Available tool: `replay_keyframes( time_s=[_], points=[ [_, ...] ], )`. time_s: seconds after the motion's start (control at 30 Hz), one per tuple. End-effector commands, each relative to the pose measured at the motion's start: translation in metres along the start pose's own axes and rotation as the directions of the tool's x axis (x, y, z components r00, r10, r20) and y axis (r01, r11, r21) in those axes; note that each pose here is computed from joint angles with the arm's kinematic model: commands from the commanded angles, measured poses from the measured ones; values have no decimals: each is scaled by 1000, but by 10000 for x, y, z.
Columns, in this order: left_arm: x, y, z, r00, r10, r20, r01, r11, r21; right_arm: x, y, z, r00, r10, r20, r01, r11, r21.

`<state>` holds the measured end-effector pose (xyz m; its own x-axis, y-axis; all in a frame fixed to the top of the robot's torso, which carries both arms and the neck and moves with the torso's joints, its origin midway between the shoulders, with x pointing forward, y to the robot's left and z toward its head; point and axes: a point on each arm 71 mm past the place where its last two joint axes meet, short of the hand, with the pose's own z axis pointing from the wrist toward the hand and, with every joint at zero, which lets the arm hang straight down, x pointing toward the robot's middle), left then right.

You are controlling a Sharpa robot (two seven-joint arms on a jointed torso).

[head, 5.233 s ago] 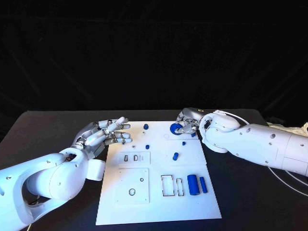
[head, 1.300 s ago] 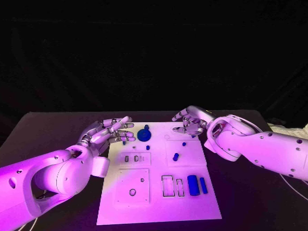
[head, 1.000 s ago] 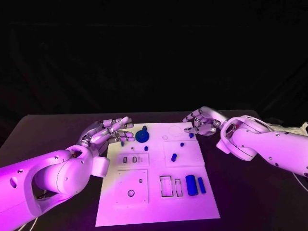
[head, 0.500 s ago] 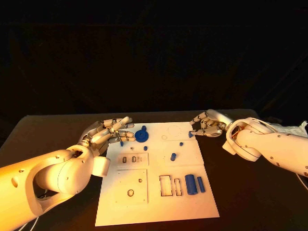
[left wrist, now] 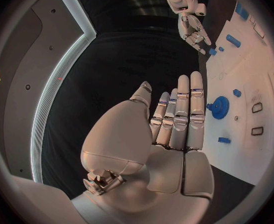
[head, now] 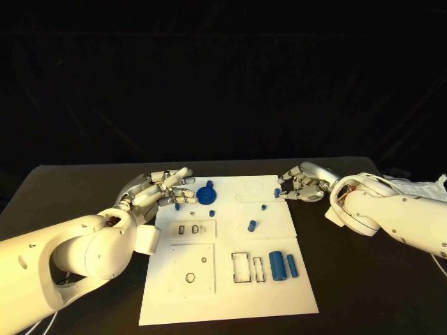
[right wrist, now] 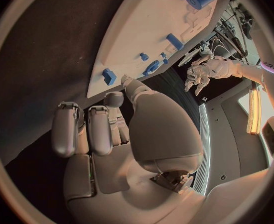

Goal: Assemble the parts on the task board

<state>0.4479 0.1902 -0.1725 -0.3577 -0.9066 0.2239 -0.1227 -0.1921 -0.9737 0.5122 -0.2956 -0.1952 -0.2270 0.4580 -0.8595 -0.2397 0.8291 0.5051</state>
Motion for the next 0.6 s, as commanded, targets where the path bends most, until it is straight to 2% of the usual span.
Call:
replay_keyframes(
  time_s=[0.03, 0.6],
  points=[
    [23, -7, 2, 1000, -10, -19, 10, 1000, 9, 31, 12, 19, 1000, -16, -19, 16, 1000, -13],
    [34, -5, 5, 1000, -12, -23, 12, 1000, 9, 132, 1, 105, 999, -27, -30, 27, 1000, -4]
  ],
)
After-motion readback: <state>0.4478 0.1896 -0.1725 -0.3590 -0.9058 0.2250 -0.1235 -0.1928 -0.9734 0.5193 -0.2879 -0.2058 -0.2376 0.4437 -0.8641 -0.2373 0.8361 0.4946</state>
